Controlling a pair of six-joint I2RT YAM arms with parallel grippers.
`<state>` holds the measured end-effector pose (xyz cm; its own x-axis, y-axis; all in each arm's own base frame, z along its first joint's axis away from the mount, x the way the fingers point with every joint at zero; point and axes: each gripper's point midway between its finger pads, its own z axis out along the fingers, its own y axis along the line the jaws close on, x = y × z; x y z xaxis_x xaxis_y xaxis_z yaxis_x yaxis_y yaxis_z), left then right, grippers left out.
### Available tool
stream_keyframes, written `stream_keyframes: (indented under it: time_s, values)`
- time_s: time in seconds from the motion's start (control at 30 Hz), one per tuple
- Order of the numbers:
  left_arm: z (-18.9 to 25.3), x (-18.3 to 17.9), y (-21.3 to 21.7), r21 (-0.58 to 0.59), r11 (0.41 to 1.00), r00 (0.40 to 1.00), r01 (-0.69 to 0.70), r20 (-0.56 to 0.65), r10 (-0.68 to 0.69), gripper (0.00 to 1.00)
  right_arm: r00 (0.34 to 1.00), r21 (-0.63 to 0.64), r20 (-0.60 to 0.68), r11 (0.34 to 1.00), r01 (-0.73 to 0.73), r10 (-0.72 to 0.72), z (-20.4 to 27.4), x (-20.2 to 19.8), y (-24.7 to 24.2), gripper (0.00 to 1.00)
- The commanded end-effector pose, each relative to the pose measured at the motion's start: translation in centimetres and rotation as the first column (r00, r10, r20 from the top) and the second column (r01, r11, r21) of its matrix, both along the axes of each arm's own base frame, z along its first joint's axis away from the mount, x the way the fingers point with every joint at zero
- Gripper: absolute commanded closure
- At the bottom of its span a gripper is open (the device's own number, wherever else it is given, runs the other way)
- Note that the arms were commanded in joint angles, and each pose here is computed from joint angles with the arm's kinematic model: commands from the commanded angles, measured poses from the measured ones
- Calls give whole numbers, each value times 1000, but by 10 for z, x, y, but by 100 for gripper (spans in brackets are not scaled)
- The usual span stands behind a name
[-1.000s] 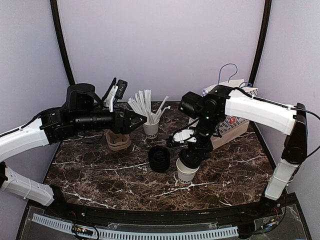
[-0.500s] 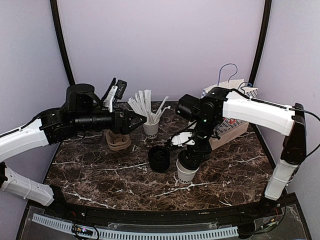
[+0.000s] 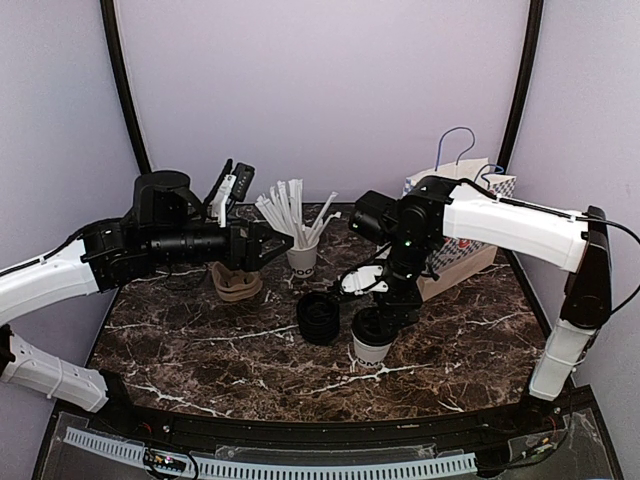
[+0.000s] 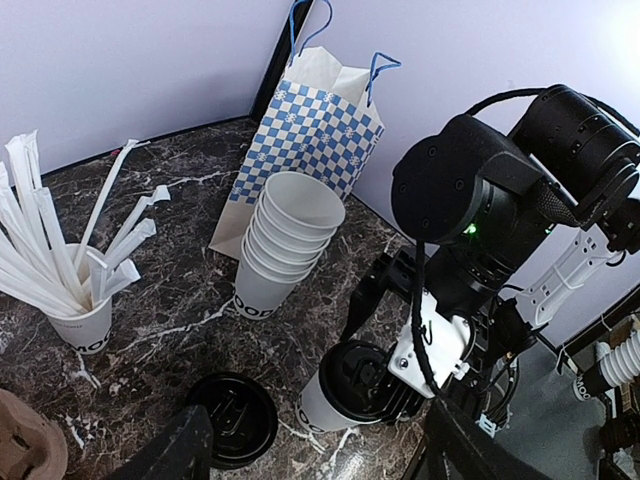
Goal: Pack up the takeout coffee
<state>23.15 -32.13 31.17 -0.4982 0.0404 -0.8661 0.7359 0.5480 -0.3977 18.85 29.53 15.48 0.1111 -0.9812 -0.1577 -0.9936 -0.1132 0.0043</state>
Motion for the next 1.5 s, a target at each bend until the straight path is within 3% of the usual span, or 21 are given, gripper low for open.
stream_keyframes:
  time_s: [0.0, 0.4, 0.53, 0.7, 0.9, 1.03, 1.17, 1.47]
  values:
    - [10, -4, 4, -40, 999, 1000, 7, 18, -6, 24, 1000, 2, 6, 1000, -3, 2, -1, -1, 4, 17]
    - [-1, -4, 1, -35, 999, 1000, 10, -10, -10, 24, 998, 43, 63, 999, -9, 6, 21, 4, 4, 12]
    - [-19, -3, -14, -12, 998, 995, 54, -87, -55, 23, 996, 115, 83, 993, 10, -20, 46, 11, -1, 10]
    - [-34, -12, -35, -39, 989, 972, 141, -182, -146, 15, 995, 246, 31, 966, 81, -91, 76, 19, -15, 9]
    - [-62, -20, -66, -26, 977, 942, 210, -263, -209, 19, 973, 418, -84, 879, 230, -215, 90, 23, -38, 9]
    - [-80, -16, -87, -42, 975, 922, 217, -319, -219, 22, 908, 536, -250, 733, 419, -336, 74, 35, -48, 10]
    - [-97, -14, -106, -68, 969, 888, 239, -387, -246, 25, 830, 516, -409, 654, 553, -380, 41, 29, -53, 14]
    - [-137, -17, -136, -25, 956, 835, 293, -481, -268, 31, 734, 445, -552, 605, 661, -396, 2, 26, -52, 24]
